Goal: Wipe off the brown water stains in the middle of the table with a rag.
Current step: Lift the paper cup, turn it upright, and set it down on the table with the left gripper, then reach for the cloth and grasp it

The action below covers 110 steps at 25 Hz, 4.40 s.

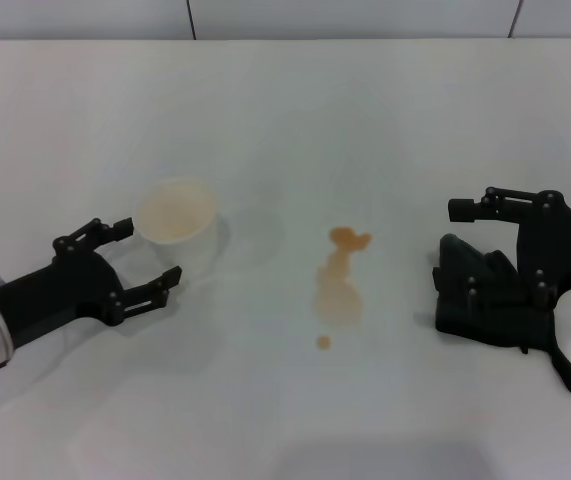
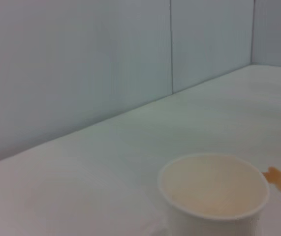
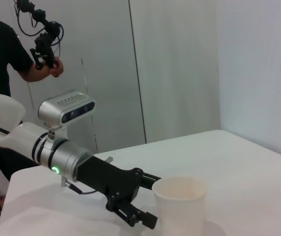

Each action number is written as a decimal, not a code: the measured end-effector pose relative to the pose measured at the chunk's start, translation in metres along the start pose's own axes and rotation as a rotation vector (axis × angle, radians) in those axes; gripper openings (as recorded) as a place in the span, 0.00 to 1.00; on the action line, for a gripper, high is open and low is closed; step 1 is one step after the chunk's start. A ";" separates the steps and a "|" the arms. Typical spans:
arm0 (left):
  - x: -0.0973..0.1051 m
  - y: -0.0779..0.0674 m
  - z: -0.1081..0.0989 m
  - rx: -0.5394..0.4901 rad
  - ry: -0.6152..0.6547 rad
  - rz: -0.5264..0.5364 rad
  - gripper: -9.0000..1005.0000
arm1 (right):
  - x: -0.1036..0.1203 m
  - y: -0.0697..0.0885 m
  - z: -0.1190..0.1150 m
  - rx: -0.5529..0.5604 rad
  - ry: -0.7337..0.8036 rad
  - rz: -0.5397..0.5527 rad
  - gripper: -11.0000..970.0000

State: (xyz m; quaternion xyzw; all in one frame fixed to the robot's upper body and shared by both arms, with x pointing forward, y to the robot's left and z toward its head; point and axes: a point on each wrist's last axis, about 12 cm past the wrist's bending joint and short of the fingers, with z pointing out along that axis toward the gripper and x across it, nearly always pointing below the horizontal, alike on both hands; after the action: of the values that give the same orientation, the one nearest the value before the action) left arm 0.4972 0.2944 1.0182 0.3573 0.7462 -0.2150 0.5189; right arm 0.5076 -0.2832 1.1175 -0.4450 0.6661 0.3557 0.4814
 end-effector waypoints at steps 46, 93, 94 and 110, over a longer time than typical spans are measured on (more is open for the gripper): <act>-0.163 0.051 -0.058 0.495 0.153 0.176 0.88 | -0.049 -0.002 0.007 -0.023 -0.097 0.047 0.85; -0.172 0.043 -0.056 0.489 0.162 0.153 0.88 | -0.027 -0.023 0.025 0.181 0.550 0.156 0.83; -0.172 0.043 -0.057 0.489 0.162 0.153 0.88 | -0.026 -0.023 0.026 0.184 0.553 0.157 0.82; -0.172 0.043 -0.056 0.487 0.162 0.154 0.88 | -0.010 -0.028 0.028 0.215 0.598 0.174 0.79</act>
State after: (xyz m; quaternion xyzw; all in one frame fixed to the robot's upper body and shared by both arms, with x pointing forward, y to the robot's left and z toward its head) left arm 0.5306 0.3075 1.2008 0.5433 0.6822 -0.3188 0.3712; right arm 0.5446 -0.2658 1.1178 -0.4178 0.8471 0.1766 0.2769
